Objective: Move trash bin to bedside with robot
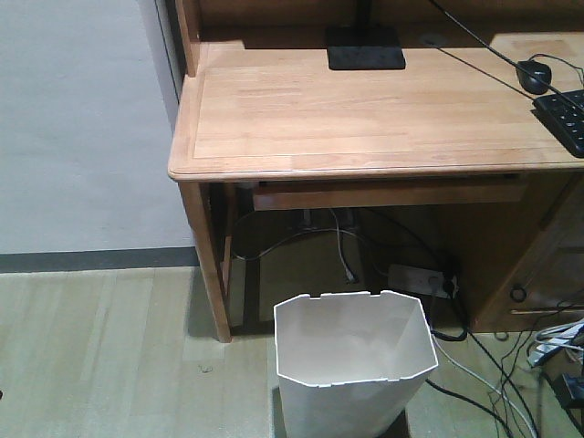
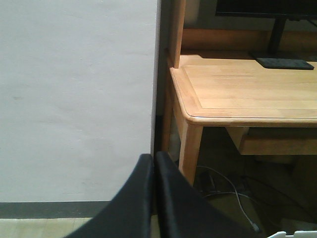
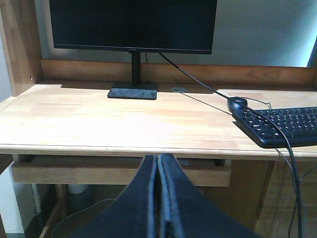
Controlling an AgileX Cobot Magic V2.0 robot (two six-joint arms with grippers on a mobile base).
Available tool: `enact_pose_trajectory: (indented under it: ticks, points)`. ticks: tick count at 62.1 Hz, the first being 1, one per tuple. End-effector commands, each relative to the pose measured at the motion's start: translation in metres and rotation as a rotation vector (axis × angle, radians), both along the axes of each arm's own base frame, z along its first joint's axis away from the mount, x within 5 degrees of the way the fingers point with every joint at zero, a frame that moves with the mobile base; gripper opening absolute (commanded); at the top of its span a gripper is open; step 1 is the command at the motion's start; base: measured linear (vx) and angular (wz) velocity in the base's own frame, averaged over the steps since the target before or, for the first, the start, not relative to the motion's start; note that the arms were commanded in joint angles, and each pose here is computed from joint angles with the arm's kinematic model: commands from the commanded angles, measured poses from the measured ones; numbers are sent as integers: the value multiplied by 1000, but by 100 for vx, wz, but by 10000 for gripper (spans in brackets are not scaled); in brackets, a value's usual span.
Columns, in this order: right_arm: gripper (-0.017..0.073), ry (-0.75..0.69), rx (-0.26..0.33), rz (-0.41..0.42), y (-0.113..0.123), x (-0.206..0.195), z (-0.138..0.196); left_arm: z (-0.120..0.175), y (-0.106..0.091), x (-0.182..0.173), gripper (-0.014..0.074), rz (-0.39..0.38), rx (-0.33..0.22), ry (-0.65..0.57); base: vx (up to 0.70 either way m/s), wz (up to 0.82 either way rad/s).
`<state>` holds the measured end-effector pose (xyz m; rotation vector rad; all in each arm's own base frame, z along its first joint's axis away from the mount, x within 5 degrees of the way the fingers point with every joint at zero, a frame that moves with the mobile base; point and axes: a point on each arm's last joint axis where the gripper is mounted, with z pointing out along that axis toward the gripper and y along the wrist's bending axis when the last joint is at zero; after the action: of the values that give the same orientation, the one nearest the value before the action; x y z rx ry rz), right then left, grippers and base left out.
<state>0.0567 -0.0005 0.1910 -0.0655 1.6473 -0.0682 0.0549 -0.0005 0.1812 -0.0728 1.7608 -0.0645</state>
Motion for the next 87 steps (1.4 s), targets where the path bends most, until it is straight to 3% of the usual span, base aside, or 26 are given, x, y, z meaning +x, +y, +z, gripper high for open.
enact_pose_trajectory:
  ticks: [1,24,35,58,87]
  points:
    - [-9,-81,-30,4,0,-1,5,3,0,0,-6,4,-10,-71,0,0]
    - [-9,-169,-21,8,1,-1,15,3,0,0,-6,4,-10,-71,0,0]
    - [-9,-205,-14,7,1,-2,40,3,0,0,-6,4,-10,-71,0,0]
    - [-9,-73,8,3,0,22,95,3,0,0,-6,4,-10,-71,0,0]
    - [-1,-26,9,5,1,36,92,3,0,0,-6,4,-10,-71,0,0]
